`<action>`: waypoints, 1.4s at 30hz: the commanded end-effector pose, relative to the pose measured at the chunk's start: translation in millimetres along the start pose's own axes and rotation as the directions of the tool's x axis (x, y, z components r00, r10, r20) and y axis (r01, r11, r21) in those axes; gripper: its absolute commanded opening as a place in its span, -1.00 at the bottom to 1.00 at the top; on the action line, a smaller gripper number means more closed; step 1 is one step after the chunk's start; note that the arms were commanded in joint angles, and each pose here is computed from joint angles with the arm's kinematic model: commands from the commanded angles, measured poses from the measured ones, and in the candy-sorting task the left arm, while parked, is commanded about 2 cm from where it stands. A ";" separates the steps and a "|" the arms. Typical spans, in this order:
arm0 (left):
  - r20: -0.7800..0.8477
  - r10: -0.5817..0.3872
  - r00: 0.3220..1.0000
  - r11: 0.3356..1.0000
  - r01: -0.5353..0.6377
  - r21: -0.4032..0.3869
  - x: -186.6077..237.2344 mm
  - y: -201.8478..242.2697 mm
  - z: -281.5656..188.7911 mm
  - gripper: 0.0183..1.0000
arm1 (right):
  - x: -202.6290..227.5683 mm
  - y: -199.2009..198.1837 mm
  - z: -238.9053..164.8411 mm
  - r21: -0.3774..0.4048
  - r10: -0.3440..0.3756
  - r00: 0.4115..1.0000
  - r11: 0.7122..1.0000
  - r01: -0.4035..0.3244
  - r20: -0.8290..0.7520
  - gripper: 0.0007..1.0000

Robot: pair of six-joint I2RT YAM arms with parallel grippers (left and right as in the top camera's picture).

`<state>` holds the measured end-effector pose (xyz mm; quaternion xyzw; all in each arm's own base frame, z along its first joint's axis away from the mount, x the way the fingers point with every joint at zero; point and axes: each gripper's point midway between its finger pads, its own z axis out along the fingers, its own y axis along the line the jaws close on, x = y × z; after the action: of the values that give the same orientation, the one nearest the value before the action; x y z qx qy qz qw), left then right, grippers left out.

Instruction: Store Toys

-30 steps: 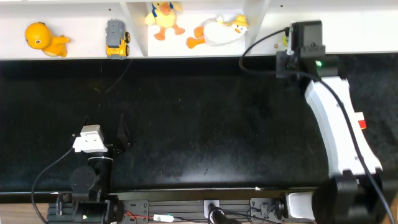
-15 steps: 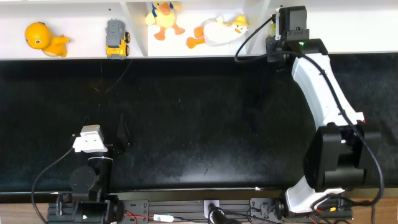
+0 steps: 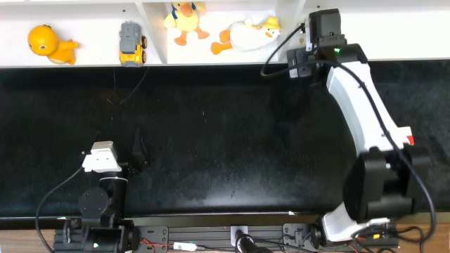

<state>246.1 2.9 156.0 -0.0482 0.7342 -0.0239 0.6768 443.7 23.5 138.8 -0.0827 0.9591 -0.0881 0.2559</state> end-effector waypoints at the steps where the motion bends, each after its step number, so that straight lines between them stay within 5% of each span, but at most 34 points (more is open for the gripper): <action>1: 0.008 -0.016 1.000 1.000 0.016 -0.004 -1.1 1.5 -0.4 1.00 | 30.3 2.2 -61.1 -0.018 0.004 1.000 1.000 -0.004 0.003 0.99; 11: 0.008 -0.016 1.000 1.000 0.016 -0.004 -1.1 1.5 -0.4 1.00 | 140.5 -4.3 -122.2 -0.017 0.035 0.998 0.999 -0.036 -0.056 0.99; 33: 0.008 -0.016 1.000 1.000 0.016 -0.004 -1.1 1.5 -0.4 1.00 | 140.9 -5.5 -142.5 -0.031 0.047 0.999 0.998 -0.046 0.010 0.99; 42: 0.008 -0.016 1.000 1.000 0.016 -0.004 -1.1 1.5 -0.4 0.99 | 154.3 -66.0 -132.7 0.131 0.123 0.992 0.984 -0.118 -0.035 1.00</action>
<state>246.1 2.9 155.9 -0.0481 0.7343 -0.0240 0.6767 250.1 -19.3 192.3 -0.0277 0.9625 -0.0997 0.2507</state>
